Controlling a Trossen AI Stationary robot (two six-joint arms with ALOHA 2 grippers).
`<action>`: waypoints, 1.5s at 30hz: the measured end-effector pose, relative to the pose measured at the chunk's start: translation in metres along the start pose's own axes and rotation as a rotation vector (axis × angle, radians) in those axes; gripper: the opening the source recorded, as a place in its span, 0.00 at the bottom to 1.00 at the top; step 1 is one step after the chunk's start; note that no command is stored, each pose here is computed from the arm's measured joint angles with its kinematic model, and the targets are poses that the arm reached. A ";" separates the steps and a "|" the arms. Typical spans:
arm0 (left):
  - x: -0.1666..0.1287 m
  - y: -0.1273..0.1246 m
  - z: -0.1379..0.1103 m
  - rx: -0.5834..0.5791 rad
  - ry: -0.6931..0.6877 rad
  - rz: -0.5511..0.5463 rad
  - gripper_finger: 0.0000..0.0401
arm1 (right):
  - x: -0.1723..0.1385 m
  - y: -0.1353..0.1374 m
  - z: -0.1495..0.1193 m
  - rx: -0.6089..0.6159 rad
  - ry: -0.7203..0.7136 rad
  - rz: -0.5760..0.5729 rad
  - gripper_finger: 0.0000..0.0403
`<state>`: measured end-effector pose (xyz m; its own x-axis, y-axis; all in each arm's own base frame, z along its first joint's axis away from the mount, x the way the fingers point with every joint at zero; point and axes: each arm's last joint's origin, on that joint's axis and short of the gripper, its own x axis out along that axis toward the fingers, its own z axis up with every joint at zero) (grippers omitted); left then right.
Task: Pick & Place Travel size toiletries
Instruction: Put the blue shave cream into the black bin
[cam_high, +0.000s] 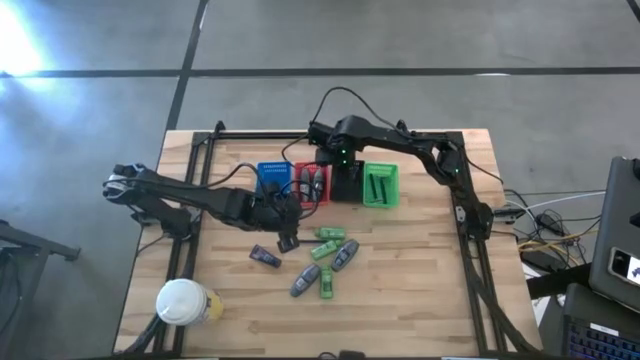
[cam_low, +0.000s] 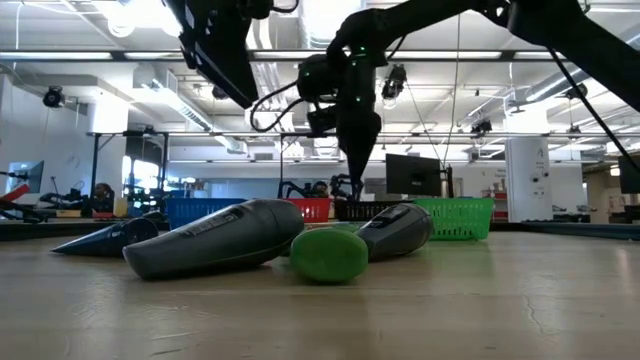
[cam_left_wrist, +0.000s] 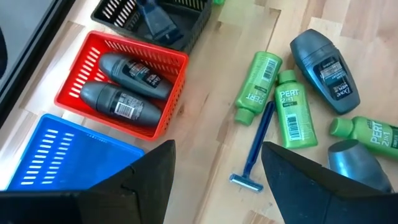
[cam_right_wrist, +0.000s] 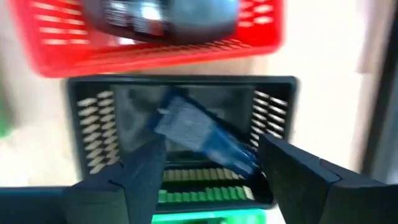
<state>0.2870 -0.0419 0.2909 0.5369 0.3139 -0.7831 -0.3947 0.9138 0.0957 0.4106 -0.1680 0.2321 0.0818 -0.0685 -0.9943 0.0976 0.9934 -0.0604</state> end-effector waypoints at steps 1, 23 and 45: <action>0.000 0.000 -0.001 0.003 0.006 0.002 0.61 | -0.001 -0.001 0.000 0.001 0.001 -0.022 0.64; 0.029 -0.041 -0.106 0.518 0.291 -0.318 0.61 | -0.107 0.068 -0.079 0.073 -0.314 -0.074 0.88; 0.076 -0.010 -0.142 0.462 0.315 -0.359 0.61 | -0.057 0.120 -0.152 0.316 -0.320 0.022 0.89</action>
<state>0.2255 -0.0639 0.1434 0.3045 -0.0568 -0.9508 0.1661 0.9861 -0.0057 0.2671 -0.0310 0.2683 0.3849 -0.1219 -0.9149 0.3867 0.9213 0.0400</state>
